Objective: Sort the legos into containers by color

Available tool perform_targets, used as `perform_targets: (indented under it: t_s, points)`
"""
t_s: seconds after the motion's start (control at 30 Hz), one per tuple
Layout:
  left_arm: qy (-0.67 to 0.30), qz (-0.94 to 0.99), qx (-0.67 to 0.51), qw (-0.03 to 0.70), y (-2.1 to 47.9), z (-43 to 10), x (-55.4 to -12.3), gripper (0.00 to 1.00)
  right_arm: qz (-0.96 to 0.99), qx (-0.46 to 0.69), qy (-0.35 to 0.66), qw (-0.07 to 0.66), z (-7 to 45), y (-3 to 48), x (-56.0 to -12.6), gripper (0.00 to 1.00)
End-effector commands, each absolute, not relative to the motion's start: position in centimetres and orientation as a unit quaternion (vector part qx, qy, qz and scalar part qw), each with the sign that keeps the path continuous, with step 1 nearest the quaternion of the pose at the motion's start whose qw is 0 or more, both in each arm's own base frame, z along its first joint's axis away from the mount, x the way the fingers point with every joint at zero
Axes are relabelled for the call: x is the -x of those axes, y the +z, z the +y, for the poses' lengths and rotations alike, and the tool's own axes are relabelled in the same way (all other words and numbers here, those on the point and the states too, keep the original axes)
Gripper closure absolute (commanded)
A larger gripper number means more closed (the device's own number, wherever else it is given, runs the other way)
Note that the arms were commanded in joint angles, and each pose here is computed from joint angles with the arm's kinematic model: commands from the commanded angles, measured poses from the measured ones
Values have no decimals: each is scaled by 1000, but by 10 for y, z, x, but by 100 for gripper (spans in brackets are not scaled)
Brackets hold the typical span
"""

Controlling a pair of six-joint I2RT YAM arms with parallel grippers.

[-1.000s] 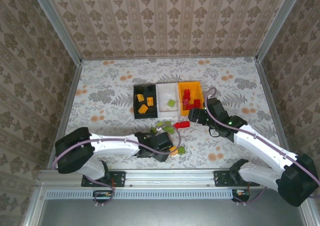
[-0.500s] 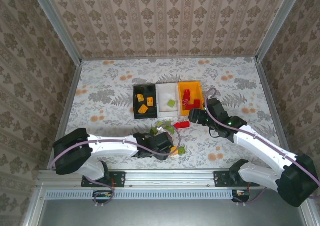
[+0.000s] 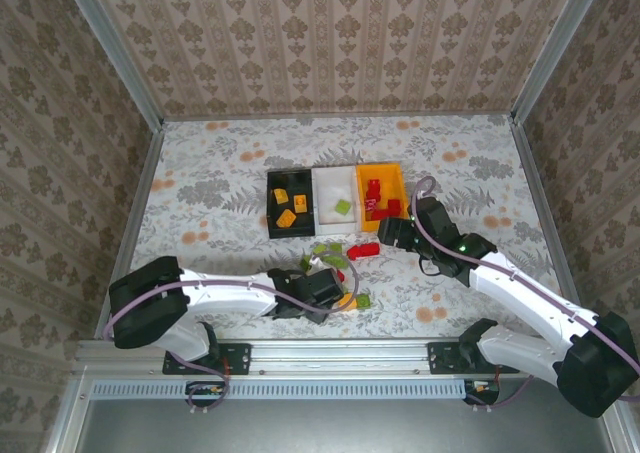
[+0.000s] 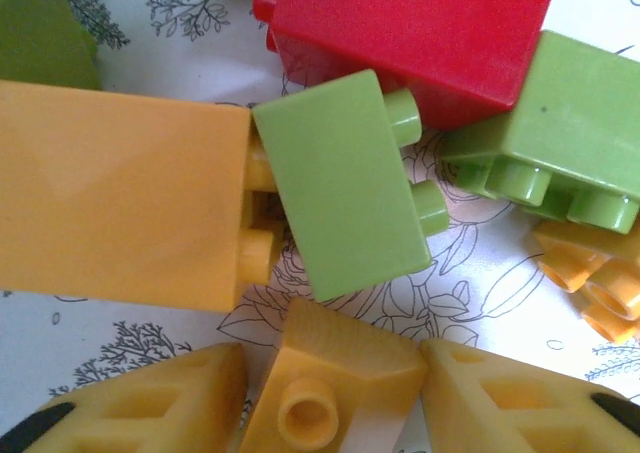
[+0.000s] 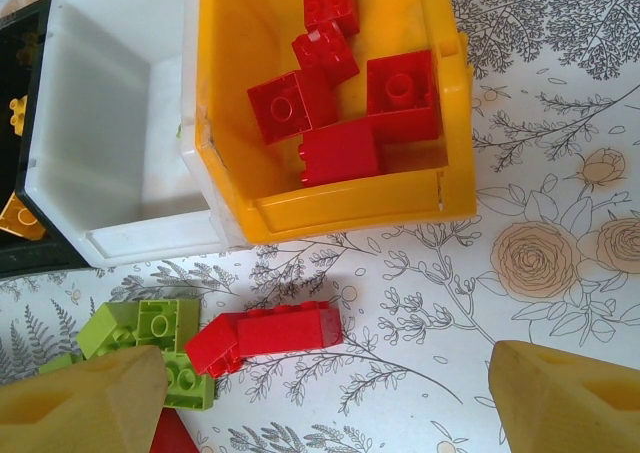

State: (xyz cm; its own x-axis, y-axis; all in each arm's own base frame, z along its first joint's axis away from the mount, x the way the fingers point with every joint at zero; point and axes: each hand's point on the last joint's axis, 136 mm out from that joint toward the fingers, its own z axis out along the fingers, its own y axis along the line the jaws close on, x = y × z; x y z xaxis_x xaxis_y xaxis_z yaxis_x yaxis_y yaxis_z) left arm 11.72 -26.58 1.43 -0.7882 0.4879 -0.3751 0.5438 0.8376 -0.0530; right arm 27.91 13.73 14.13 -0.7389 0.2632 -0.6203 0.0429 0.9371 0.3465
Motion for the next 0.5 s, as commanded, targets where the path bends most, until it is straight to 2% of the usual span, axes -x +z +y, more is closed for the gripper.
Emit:
perform_targets:
  t_s: [0.0, 0.27, 0.47]
  points:
    - [-79, 942, -286, 158, 4, -267, -111, 56, 922, -87, 154, 345, 133, 138, -274, 15]
    - [-98, 940, -269, 188, 38, -263, -115, 64, 921, -87, 155, 348, 134, 140, -276, 15]
    - [-111, 931, -250, 244, 96, -251, -134, 65, 919, -86, 159, 351, 134, 144, -275, 15]
